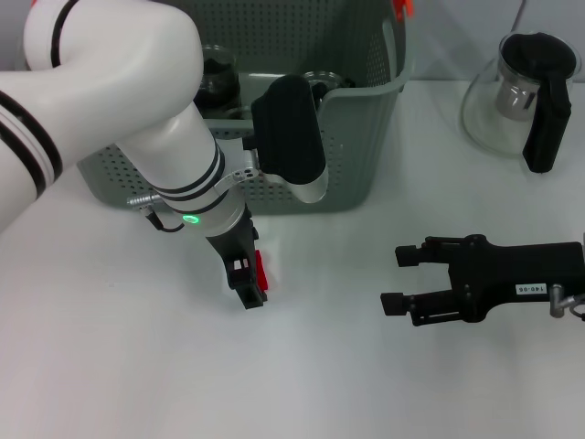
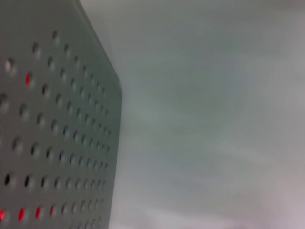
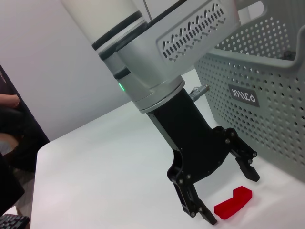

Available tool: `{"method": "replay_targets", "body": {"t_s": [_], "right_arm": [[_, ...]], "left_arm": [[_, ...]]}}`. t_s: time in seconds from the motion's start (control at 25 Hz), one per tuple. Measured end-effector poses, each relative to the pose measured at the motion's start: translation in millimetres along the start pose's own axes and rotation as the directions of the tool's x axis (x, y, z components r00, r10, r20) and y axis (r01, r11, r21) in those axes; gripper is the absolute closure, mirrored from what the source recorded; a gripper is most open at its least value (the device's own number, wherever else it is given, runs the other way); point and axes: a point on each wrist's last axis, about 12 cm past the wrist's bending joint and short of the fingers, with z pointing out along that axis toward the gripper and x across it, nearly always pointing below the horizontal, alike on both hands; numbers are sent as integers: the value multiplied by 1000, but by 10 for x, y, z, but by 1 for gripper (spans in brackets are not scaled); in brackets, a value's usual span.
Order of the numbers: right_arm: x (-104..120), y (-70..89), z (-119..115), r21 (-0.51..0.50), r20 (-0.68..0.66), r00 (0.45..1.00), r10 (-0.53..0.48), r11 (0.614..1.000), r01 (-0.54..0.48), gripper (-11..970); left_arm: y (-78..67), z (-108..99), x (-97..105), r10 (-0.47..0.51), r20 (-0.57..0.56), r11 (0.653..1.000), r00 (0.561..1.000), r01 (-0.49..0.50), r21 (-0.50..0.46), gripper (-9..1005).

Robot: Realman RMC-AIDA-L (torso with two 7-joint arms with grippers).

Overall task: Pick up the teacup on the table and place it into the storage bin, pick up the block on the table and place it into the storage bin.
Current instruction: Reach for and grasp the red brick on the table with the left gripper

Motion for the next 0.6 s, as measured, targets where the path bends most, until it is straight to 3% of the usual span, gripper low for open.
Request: {"method": "replay_targets", "body": {"t_s": [0.12, 0.6], "right_arm": [[3, 1, -1, 0, 0, 1000, 1, 1000, -1, 45], [11, 3, -5, 1, 0, 1000, 1, 1000, -1, 44]], "left_arm": [[-3, 3, -1, 3, -1, 1000, 1000, -3, 0, 64], [-27, 34, -12, 21, -23, 1000, 1000, -21, 14, 247]]}}
